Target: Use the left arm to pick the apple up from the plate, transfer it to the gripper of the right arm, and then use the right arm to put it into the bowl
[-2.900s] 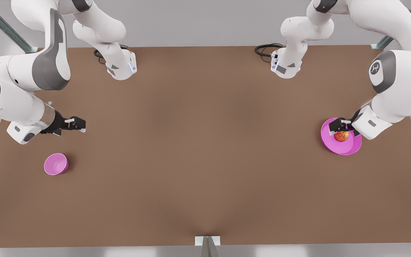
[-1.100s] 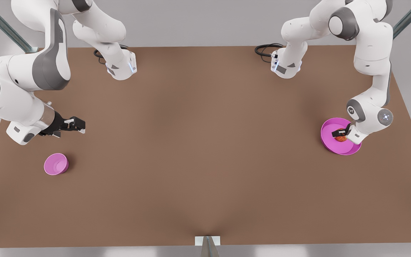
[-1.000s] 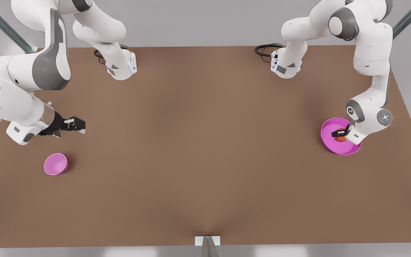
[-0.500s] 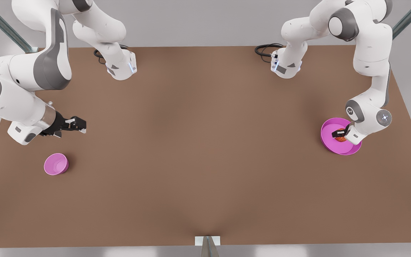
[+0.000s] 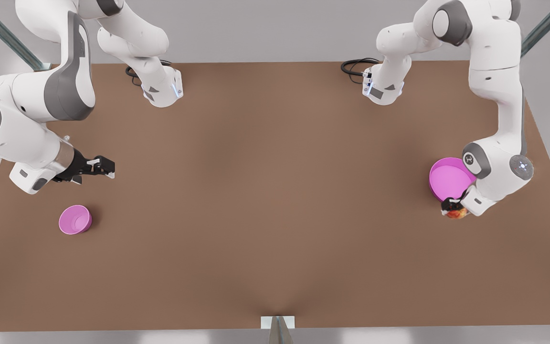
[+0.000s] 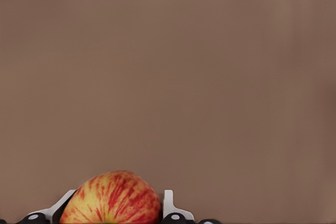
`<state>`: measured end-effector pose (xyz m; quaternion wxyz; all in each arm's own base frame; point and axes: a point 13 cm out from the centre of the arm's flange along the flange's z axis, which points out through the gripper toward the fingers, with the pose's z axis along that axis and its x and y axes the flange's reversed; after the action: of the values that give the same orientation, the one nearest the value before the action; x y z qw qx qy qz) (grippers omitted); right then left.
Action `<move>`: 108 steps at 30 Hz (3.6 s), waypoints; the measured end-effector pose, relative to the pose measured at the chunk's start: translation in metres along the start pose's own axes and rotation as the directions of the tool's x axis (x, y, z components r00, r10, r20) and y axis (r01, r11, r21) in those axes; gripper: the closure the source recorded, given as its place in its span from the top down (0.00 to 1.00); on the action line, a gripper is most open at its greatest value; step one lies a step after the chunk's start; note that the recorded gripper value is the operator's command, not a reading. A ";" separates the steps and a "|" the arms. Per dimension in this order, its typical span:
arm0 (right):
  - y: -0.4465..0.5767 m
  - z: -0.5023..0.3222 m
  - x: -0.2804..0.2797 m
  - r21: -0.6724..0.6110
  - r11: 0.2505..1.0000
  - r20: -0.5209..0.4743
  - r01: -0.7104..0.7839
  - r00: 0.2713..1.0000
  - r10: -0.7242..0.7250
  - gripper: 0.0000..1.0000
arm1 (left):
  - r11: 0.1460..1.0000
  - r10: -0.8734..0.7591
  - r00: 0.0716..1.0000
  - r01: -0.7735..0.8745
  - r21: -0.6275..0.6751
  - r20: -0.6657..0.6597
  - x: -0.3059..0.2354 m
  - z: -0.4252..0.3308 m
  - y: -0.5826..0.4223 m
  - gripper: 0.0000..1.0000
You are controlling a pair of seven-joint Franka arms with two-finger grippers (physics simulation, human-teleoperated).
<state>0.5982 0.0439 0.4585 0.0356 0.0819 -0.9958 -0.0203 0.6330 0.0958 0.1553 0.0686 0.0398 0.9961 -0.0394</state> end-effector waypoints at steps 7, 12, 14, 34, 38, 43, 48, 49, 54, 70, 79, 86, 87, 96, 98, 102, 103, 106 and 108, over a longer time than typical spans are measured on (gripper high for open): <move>0.001 0.000 0.000 0.000 1.000 0.000 0.003 1.000 -0.003 1.00 | 0.929 0.110 0.993 -0.117 0.351 0.042 -0.029 0.001 -0.261 0.71; 0.023 0.015 -0.008 -0.123 0.992 -0.014 -0.015 1.000 0.013 1.00 | 0.767 0.157 0.983 -0.179 0.616 0.091 -0.040 -0.003 -0.429 0.69; 0.053 0.031 -0.026 -0.278 0.960 -0.027 -0.042 0.999 0.036 1.00 | 0.677 0.174 0.977 -0.210 0.705 0.124 -0.046 -0.005 -0.487 0.69; 0.237 0.163 -0.141 -0.915 0.318 -0.193 -0.249 0.961 0.196 1.00 | 0.099 -0.003 0.750 -0.658 0.747 0.661 -0.064 -0.061 -0.734 0.69; 0.228 0.177 -0.126 -0.933 0.282 -0.176 -0.223 0.967 0.182 1.00 | 0.091 -0.012 0.682 -0.728 0.680 0.731 -0.061 -0.064 -0.741 0.69; 0.229 0.179 -0.095 -0.956 0.248 -0.120 -0.154 0.982 0.144 1.00 | 0.094 -0.010 0.600 -0.796 0.598 0.800 -0.061 -0.063 -0.741 0.69; 0.254 0.187 -0.093 -0.972 0.229 -0.032 -0.060 0.992 0.124 1.00 | 0.097 -0.005 0.527 -0.845 0.525 0.850 -0.063 -0.063 -0.740 0.69; 0.261 0.187 -0.094 -0.974 0.221 -0.015 -0.042 0.992 0.123 1.00 | 0.100 -0.005 0.515 -0.852 0.513 0.857 -0.064 -0.061 -0.740 0.69; 0.289 0.197 -0.101 -0.986 0.167 0.044 0.019 0.988 0.146 1.00 | 0.103 -0.002 0.459 -0.884 0.457 0.888 -0.065 -0.060 -0.741 0.69; 0.343 0.198 -0.098 -0.965 0.152 0.237 0.216 0.962 0.139 1.00 | 0.105 0.010 0.347 -0.933 0.345 0.938 -0.066 -0.060 -0.740 0.69; 0.346 0.200 -0.101 -0.944 0.173 0.305 0.280 0.942 0.143 0.78 | 0.101 0.013 0.318 -0.944 0.315 0.948 -0.065 -0.060 -0.740 1.00; 0.337 0.200 -0.104 -0.929 0.190 0.347 0.318 0.927 0.141 0.78 | 0.099 0.012 0.304 -0.948 0.302 0.952 -0.066 -0.063 -0.740 1.00; 0.332 0.201 -0.104 -0.925 0.198 0.354 0.324 0.925 0.137 0.78 | 0.100 0.012 0.303 -0.949 0.300 0.953 -0.066 -0.063 -0.740 1.00; 0.254 0.224 -0.111 -0.875 0.310 0.417 0.371 0.903 0.098 0.78 | 0.110 0.012 0.289 -0.952 0.286 0.957 -0.074 -0.066 -0.733 1.00; 0.212 0.229 -0.115 -0.846 0.365 0.444 0.389 0.892 0.080 0.78 | 0.156 0.060 0.264 -0.955 0.253 0.963 -0.107 -0.063 -0.674 1.00; 0.134 0.244 -0.112 -0.772 0.475 0.482 0.422 0.876 0.006 0.78 | 0.083 0.469 0.040 -0.997 0.001 0.883 -0.166 -0.115 -0.451 1.00; 0.116 0.247 -0.111 -0.753 0.499 0.488 0.429 0.873 -0.014 0.78 | 0.027 0.599 -0.015 -0.999 -0.039 0.801 -0.165 -0.138 -0.395 1.00; 0.071 0.253 -0.107 -0.700 0.556 0.499 0.448 0.864 -0.068 0.78 | -0.098 0.921 -0.101 -0.995 -0.028 0.377 -0.131 -0.220 -0.287 1.00; 0.039 0.252 -0.106 -0.657 0.594 0.509 0.464 0.854 -0.104 0.77 | -0.021 0.988 -0.016 -0.999 0.028 0.151 -0.105 -0.260 -0.247 1.00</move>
<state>0.6779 0.1087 0.2015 -0.1517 0.2148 -0.8488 -0.4586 0.6814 -0.1354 0.4446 0.1162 0.7393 0.6618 -0.0442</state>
